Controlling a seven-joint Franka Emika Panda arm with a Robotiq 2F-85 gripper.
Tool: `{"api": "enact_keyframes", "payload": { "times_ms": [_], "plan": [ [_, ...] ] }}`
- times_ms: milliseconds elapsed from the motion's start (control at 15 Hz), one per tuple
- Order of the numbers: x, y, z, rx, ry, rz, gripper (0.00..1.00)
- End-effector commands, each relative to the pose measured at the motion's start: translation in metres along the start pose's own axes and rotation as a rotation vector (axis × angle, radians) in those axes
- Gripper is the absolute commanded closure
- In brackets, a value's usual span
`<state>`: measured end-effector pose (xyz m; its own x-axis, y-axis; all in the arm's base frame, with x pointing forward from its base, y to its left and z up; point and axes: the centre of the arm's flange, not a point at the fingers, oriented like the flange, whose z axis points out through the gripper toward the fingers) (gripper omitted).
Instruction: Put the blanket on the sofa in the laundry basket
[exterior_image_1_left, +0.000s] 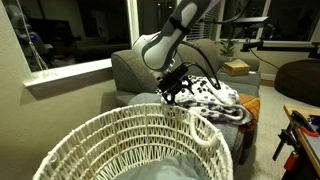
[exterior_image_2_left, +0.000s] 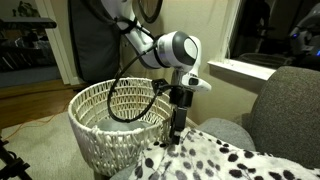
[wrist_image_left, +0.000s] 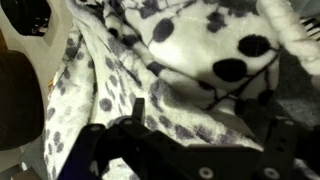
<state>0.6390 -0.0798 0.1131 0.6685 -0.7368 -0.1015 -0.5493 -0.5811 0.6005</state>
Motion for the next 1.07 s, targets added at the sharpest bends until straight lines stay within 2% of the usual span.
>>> {"api": "enact_keyframes", "payload": {
  "times_ms": [0, 533, 1000],
  "plan": [
    [0.006, -0.006, 0.003, -0.031, 0.030, 0.001, 0.00],
    [0.018, -0.009, 0.011, -0.056, 0.053, 0.012, 0.00],
    [0.016, -0.014, 0.013, -0.059, 0.056, 0.011, 0.00]
  ]
}}
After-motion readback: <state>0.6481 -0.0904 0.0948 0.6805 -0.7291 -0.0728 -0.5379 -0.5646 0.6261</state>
